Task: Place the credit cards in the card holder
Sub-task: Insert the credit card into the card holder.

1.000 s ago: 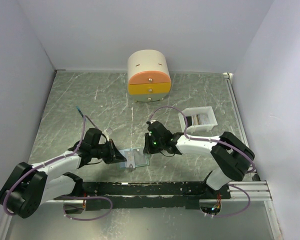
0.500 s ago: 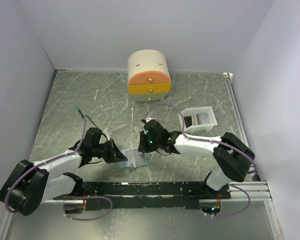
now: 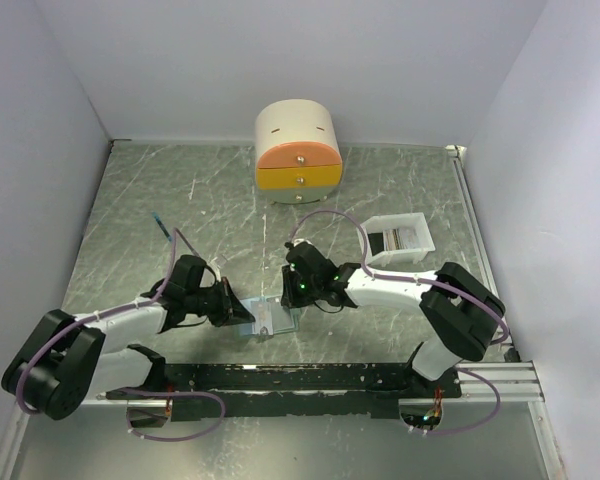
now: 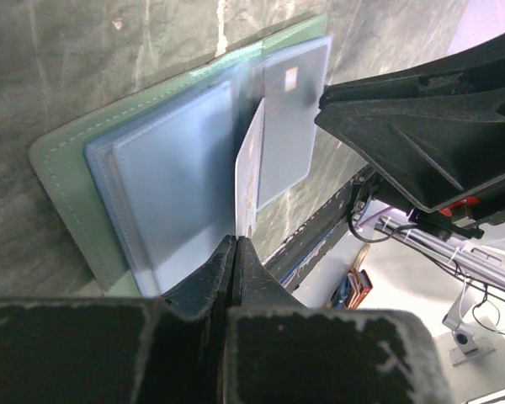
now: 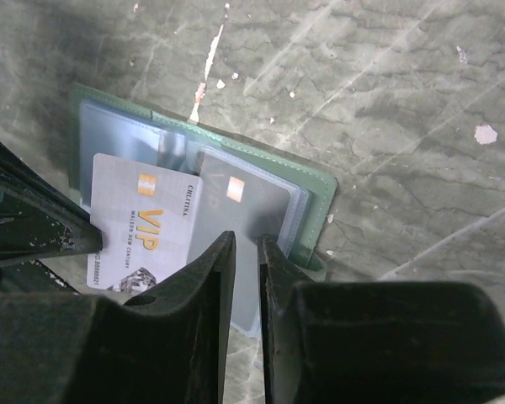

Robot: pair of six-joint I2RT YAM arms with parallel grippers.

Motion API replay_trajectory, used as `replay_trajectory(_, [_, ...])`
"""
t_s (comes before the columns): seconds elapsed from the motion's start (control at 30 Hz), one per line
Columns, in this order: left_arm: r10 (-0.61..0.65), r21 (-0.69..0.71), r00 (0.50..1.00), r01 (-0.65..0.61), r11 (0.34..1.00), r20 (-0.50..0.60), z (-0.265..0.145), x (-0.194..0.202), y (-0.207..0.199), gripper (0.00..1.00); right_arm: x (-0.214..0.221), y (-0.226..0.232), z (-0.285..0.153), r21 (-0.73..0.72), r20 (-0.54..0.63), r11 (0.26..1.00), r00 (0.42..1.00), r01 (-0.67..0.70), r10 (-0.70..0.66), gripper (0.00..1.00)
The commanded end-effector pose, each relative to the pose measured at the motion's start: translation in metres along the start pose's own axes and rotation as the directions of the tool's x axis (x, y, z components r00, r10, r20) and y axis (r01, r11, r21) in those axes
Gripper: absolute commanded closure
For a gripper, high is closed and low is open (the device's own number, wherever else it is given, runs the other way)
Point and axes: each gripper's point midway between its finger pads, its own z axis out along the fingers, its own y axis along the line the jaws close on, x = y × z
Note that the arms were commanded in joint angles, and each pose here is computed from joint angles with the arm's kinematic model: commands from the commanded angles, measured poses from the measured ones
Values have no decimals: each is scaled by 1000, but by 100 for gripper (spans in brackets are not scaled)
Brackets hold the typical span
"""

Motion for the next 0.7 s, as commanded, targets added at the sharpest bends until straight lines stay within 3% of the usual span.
replay_trajectory(0.0, [38,-20,999,-37,999,36,3,-12,2,93,-8,2,-8,16,21,1000,1000,16,-16,82])
replay_trajectory(0.27, [46,-72,997,-41,997,69,3,-18,11,93,-22,8,-25,24,58,1000,998,16,-17,80])
replay_trajectory(0.53, [37,-94,997,-30,995,73,6,-22,15,93,-20,7,-38,8,91,1000,996,-8,8,66])
replay_trajectory(0.67, [28,-85,996,-21,996,83,7,-23,14,93,-14,-2,-38,32,93,999,996,-9,6,65])
